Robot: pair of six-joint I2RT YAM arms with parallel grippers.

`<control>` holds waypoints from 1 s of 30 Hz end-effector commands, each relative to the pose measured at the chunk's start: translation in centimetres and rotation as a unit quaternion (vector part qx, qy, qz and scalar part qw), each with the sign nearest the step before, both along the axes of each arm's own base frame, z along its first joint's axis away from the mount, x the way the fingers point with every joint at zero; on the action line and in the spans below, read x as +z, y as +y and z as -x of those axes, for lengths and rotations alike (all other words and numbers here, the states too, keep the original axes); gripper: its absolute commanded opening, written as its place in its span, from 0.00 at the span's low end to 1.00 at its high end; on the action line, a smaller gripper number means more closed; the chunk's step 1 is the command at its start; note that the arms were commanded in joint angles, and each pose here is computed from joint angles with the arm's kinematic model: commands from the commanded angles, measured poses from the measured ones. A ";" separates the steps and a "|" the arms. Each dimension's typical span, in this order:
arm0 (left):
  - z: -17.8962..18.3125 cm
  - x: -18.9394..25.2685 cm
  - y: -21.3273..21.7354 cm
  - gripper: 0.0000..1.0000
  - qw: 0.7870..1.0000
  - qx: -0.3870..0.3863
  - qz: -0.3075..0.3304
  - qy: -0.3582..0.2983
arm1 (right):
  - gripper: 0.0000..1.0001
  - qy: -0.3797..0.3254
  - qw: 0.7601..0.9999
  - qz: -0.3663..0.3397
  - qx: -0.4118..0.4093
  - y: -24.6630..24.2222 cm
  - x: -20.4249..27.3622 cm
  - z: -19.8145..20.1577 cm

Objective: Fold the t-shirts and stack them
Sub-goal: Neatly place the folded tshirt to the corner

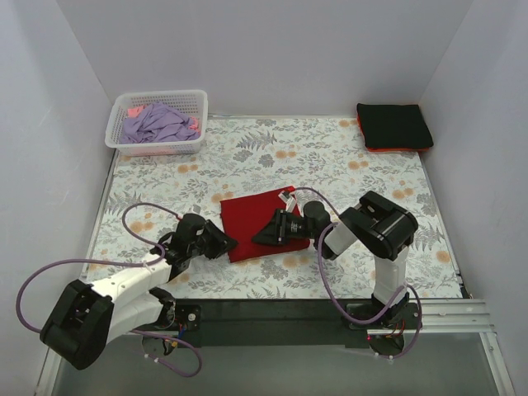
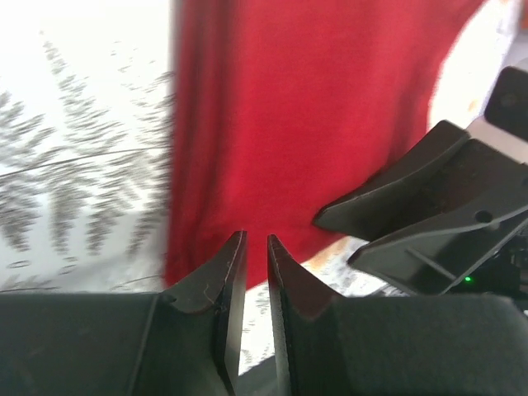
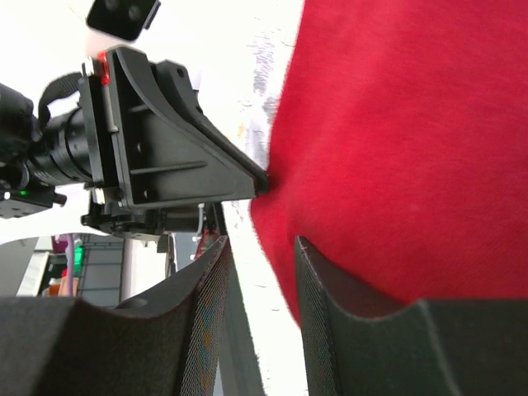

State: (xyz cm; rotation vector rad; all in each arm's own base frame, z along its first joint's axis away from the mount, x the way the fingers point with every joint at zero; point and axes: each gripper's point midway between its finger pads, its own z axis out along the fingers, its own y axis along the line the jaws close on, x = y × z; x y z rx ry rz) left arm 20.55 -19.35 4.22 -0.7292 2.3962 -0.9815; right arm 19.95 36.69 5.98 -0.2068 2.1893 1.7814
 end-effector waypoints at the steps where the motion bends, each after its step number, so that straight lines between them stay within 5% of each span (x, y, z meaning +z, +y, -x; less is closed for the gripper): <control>1: -2.1 4.5 -1.9 0.15 0.998 -0.020 0.029 -0.050 | 0.44 -0.050 0.998 -0.023 -0.001 -0.1 4.0 -1.0; 7: -4.5 7.4 -4.8 0.16 0.994 -0.051 0.051 -0.083 | 0.45 -0.099 0.994 -0.022 -0.030 -2.4 6.8 -3.1; 19: -3.5 -1.7 -6.8 0.13 0.997 -0.069 0.026 -0.001 | 0.44 -0.036 0.996 0.016 -0.085 -8.9 -1.5 -3.6; 24: -5.0 2.0 -5.9 0.14 0.997 -0.047 0.025 -0.058 | 0.43 -0.054 0.995 0.001 -0.078 -8.9 0.4 -4.1; 30: -9.5 5.8 -2.1 0.15 0.994 0.019 0.021 -0.105 | 0.45 -0.129 0.987 0.007 -0.090 -7.9 5.2 -9.6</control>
